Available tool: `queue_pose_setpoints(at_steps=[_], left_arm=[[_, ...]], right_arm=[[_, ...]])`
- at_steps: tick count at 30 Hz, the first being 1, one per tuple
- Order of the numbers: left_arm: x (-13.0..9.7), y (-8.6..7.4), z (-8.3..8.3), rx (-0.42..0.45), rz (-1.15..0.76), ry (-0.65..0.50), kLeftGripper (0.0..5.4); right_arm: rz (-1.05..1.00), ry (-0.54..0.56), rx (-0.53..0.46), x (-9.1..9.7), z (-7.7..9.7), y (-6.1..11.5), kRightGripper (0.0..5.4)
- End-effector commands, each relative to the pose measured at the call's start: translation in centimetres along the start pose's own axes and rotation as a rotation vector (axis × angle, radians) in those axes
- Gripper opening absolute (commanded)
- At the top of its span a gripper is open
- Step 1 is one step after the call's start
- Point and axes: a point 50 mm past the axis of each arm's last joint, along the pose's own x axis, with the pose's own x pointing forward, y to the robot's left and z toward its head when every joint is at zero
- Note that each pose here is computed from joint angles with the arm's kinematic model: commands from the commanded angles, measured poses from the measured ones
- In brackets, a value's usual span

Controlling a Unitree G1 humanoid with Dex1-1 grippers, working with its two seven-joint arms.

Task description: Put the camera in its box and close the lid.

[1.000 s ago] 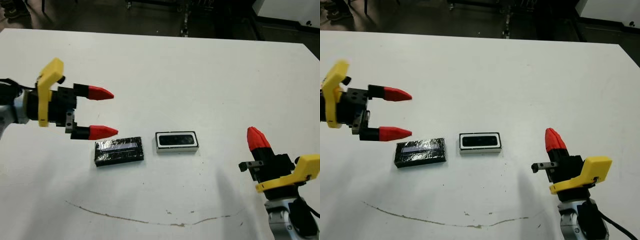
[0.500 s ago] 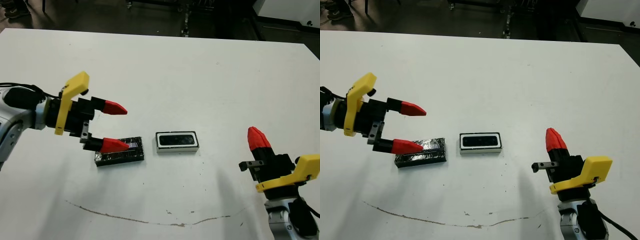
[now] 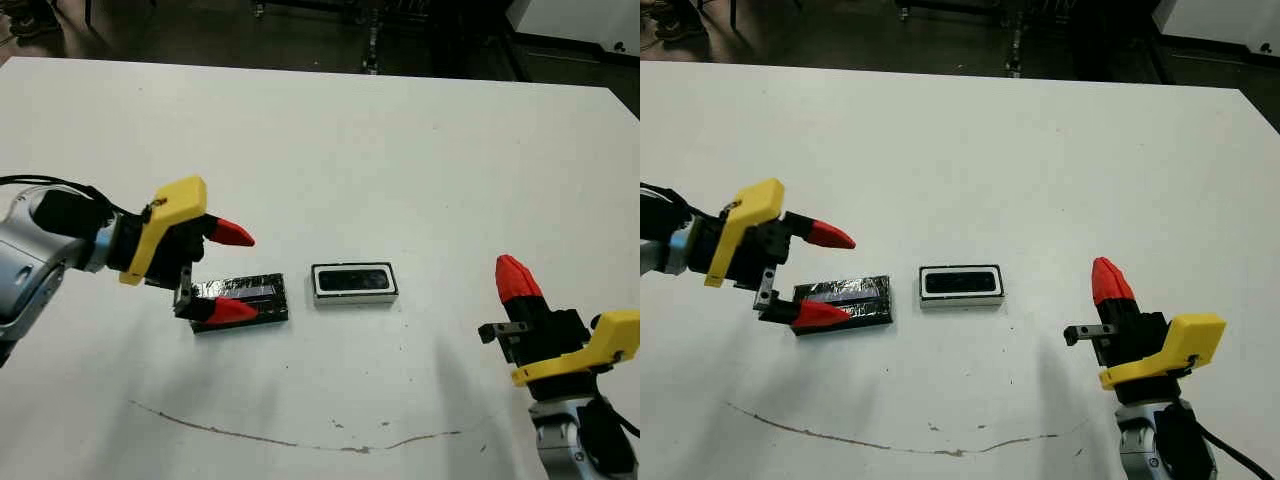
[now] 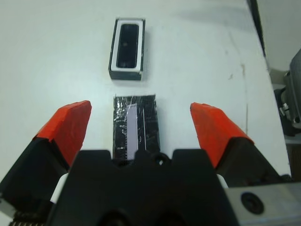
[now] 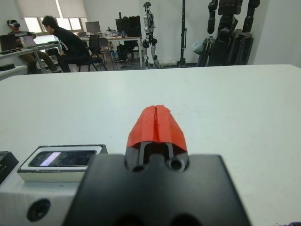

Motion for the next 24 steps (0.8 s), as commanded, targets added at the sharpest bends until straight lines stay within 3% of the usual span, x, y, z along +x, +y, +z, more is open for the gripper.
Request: queue_pose_setpoints(at_steps=[1, 24], left_arm=[[0.2, 0.2, -0.7, -0.011, 0.008, 0.028, 5.4], [1.1, 1.1, -2.0, 0.023, -0.008, 0.16, 5.4]], right_arm=[[0.001, 0.009, -0.014, -0.1, 0.0, -0.1, 0.01], [0.007, 0.009, -0.012, -0.2, 0.0, 0.0, 0.01]])
